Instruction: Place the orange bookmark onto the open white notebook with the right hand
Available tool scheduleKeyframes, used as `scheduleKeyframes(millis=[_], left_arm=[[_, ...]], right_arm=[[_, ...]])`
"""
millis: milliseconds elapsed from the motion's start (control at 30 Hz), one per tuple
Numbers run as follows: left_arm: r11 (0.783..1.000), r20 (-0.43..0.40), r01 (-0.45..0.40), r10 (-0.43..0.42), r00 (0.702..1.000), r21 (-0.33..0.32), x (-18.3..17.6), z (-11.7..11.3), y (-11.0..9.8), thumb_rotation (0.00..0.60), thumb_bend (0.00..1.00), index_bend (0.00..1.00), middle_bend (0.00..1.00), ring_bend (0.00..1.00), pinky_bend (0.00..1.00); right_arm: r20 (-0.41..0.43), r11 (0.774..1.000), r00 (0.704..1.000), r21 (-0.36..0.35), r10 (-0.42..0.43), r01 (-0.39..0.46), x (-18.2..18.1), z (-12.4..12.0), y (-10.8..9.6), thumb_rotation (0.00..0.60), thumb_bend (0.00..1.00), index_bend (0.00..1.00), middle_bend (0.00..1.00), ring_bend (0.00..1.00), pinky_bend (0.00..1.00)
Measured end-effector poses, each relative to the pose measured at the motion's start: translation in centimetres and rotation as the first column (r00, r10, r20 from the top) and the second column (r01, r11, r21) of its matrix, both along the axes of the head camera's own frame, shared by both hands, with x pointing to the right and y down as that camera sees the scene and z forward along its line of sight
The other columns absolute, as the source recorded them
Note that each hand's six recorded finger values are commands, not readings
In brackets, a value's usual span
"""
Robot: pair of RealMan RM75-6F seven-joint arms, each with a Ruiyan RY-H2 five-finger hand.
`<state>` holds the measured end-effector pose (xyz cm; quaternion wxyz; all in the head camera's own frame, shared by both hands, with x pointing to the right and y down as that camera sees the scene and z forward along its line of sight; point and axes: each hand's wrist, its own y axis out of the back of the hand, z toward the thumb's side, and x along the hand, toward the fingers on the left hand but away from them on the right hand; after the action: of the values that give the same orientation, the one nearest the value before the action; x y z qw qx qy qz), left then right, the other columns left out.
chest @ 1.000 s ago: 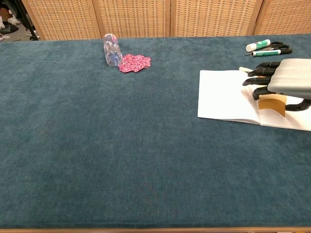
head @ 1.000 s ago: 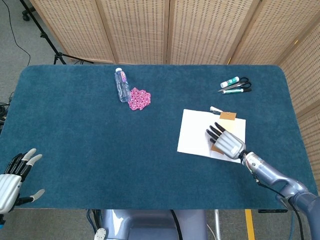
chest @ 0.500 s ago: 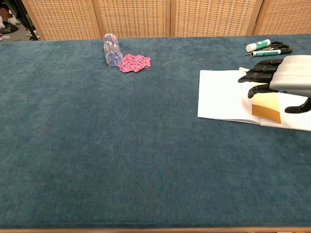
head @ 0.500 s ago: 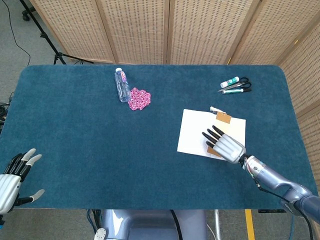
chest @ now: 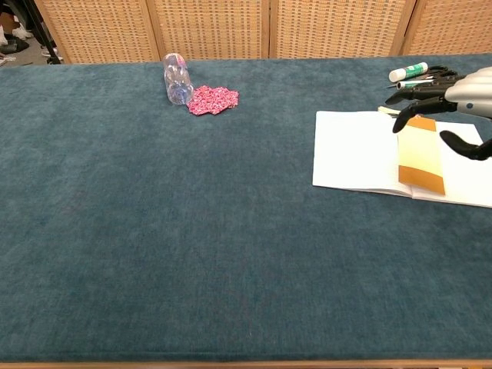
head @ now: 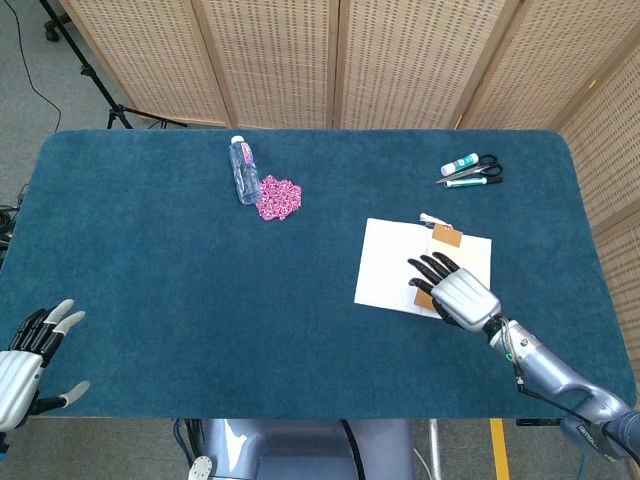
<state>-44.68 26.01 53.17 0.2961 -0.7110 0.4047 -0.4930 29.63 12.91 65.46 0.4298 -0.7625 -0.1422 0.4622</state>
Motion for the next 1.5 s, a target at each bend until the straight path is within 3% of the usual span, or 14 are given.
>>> scheduleKeyframes(millis=[200, 433, 567, 900, 1200, 1500], left_arm=[[1.000, -0.004, -0.003, 0.003, 1.000, 0.003, 0.1, -0.2, 0.2, 0.600, 0.18, 0.00, 0.00, 0.00, 0.00], [1.000, -0.007, 0.000, 0.000, 1.000, 0.005, 0.0, -0.2, 0.2, 0.600, 0.18, 0.00, 0.00, 0.00, 0.00], [1.000, -0.008, 0.004, -0.004, 1.000, 0.007, -0.1, -0.3, 0.2, 0.600, 0.18, 0.00, 0.00, 0.00, 0.00], [1.000, -0.010, 0.008, -0.007, 1.000, 0.006, -0.2, -0.3, 0.1, 0.600, 0.18, 0.00, 0.00, 0.00, 0.00], [1.000, -0.008, 0.002, -0.002, 1.000, 0.003, -0.1, -0.2, 0.2, 0.600, 0.18, 0.00, 0.00, 0.00, 0.00], [1.000, -0.007, 0.002, -0.002, 1.000, 0.002, 0.0, -0.2, 0.2, 0.600, 0.18, 0.00, 0.00, 0.00, 0.00]], right_arm=[[0.005, 0.977, 0.986, -0.136, 0.165, -0.163, 0.8, 0.7, 0.3, 0.600, 1.00, 0.18, 0.07, 0.00, 0.07], [-0.026, 0.941, 0.962, -0.200, 0.272, -0.272, 1.1, 2.0, 0.1, 0.600, 1.00, 0.09, 0.04, 0.00, 0.07], [-0.049, 0.934, 0.957, -0.210, 0.284, -0.288, 0.8, 2.8, 0.3, 0.600, 1.00, 0.04, 0.01, 0.00, 0.07], [-0.126, 0.925, 0.951, -0.225, 0.284, -0.306, 0.9, 5.0, 1.1, 0.600, 1.00, 0.04, 0.01, 0.00, 0.07], [-0.164, 0.918, 0.944, -0.238, 0.285, -0.319, 2.1, 5.6, 1.6, 0.600, 1.00, 0.04, 0.01, 0.00, 0.07], [-0.195, 0.924, 0.950, -0.250, 0.245, -0.289, 2.6, 6.0, 2.3, 0.600, 1.00, 0.04, 0.01, 0.00, 0.07]])
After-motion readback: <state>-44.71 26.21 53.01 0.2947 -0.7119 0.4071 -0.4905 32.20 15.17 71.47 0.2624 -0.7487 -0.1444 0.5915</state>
